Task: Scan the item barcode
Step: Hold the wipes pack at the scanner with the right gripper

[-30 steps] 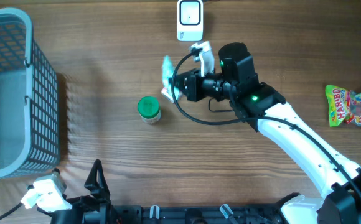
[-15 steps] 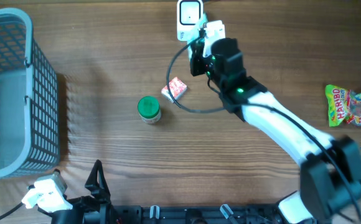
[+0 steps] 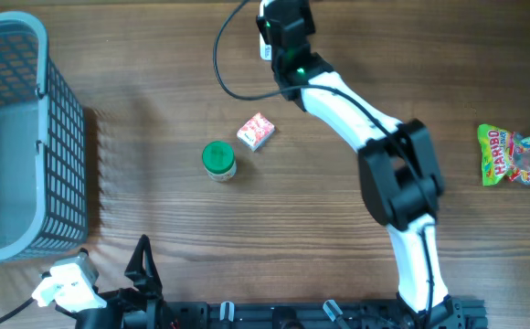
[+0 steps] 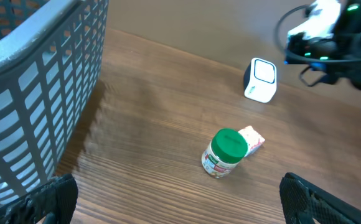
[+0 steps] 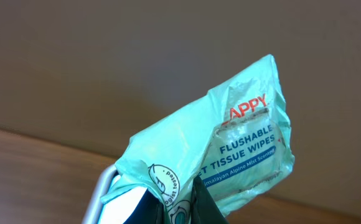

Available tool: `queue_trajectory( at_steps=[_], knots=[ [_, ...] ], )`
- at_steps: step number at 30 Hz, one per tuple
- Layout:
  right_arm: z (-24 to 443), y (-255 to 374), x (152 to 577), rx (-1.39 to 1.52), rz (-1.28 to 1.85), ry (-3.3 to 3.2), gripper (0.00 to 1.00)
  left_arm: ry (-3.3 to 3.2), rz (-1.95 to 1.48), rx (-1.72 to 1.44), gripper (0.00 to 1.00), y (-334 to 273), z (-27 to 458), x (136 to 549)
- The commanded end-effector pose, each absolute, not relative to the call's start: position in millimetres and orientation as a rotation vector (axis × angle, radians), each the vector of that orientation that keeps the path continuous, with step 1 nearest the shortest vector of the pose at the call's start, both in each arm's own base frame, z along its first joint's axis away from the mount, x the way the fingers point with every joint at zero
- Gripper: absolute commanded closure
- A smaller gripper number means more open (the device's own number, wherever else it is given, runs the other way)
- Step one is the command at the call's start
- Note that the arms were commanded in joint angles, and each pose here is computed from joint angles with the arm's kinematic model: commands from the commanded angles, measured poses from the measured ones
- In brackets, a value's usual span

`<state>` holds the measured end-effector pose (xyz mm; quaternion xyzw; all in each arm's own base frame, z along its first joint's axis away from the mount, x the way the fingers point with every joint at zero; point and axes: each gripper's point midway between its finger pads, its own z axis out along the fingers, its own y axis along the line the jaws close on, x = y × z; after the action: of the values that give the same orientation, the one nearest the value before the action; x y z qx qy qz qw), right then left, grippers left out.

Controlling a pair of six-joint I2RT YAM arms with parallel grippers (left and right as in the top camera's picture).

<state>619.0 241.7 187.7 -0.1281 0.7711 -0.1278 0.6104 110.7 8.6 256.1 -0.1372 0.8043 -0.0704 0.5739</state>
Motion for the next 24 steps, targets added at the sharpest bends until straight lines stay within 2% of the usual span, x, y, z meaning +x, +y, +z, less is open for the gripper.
queue_trajectory(
  at_steps=[1,14,20,24],
  knots=[
    [155.2,227.5,633.9,-0.375,-0.524,1.792,0.96,1.876,-0.160,-0.319,0.00,9.6,256.3,110.2],
    [153.8,235.9,642.4,-0.326,-0.434,1.739,0.95,1.876,-0.160,-0.319,0.00,9.6,256.3,110.2],
    [120.0,236.4,644.6,-0.393,-0.503,1.752,0.96,1.876,-0.160,-0.319,0.00,9.6,256.3,110.2],
    [114.4,240.1,645.8,-0.394,-0.507,1.730,0.95,1.876,-0.160,-0.319,0.00,9.6,256.3,110.2]
  ],
)
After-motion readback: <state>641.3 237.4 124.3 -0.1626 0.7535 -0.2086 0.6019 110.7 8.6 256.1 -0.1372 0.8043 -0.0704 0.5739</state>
